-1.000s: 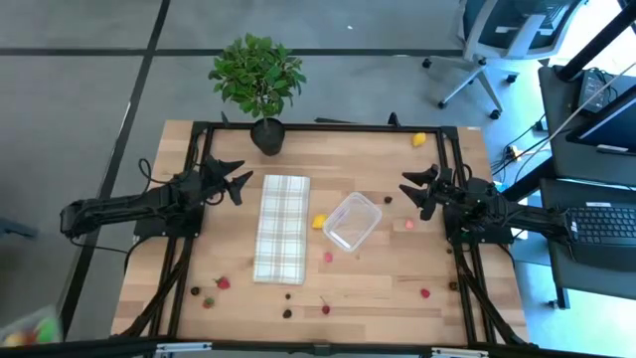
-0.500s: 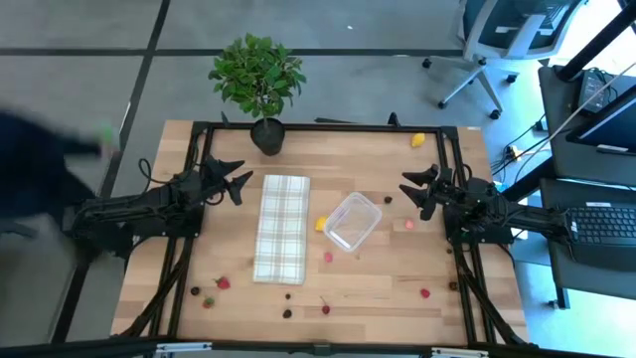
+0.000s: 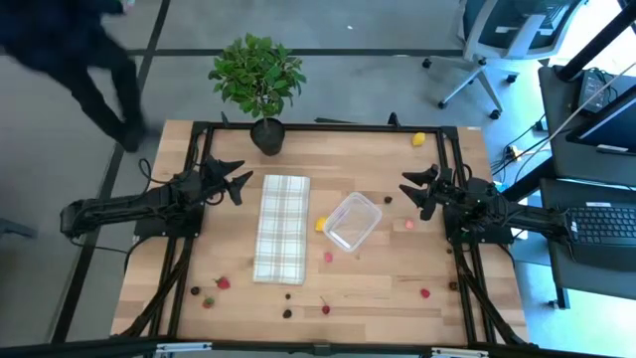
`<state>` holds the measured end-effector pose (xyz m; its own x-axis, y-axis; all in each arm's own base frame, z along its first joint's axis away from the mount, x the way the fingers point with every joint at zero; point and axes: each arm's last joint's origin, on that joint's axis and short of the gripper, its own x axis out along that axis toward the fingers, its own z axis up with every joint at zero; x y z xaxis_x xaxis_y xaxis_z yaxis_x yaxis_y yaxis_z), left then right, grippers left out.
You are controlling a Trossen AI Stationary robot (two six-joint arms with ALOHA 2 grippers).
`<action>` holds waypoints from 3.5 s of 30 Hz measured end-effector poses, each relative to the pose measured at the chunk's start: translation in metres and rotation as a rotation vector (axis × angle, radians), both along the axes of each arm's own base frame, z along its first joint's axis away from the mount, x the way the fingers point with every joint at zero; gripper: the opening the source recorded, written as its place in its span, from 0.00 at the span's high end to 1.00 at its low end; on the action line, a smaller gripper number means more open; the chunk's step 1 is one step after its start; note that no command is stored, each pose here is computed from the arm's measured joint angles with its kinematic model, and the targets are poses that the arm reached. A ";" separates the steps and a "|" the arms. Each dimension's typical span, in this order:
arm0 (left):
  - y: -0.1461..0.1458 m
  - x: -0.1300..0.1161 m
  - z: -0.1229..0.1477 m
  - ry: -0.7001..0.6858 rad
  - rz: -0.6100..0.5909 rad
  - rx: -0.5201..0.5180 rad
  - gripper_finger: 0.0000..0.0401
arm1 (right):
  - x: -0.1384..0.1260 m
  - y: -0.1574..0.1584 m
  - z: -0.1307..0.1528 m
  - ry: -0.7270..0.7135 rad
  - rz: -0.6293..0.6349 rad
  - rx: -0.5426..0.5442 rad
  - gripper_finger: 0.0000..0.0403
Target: Pick and placing Produce into tupperware
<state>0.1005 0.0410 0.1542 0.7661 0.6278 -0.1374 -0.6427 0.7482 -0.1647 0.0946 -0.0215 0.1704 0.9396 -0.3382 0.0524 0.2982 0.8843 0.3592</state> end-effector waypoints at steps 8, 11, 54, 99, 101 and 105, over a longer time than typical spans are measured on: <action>0.000 0.000 0.000 0.000 -0.001 0.000 0.43 | 0.000 0.000 0.000 0.000 0.000 0.000 0.37; 0.000 0.000 0.000 0.000 0.000 0.000 0.43 | 0.000 0.000 0.001 -0.012 0.000 0.001 0.37; 0.000 0.000 0.001 -0.005 0.010 0.003 0.43 | 0.046 -0.009 0.146 0.686 -0.040 0.118 0.30; 0.000 0.000 0.000 -0.025 0.015 -0.023 0.43 | 0.161 -0.073 0.004 1.635 0.555 -0.154 0.30; 0.000 0.000 0.000 -0.025 0.015 -0.023 0.43 | 0.162 -0.075 -0.001 1.653 0.568 -0.148 0.30; 0.000 0.000 0.000 -0.024 0.015 -0.023 0.43 | 0.158 -0.074 -0.012 1.688 0.587 -0.125 0.30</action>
<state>0.1004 0.0412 0.1545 0.7598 0.6362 -0.1337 -0.6495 0.7342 -0.1978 0.2523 -0.0956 0.1585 -0.0188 -0.0432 -0.9989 -0.0968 0.9944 -0.0412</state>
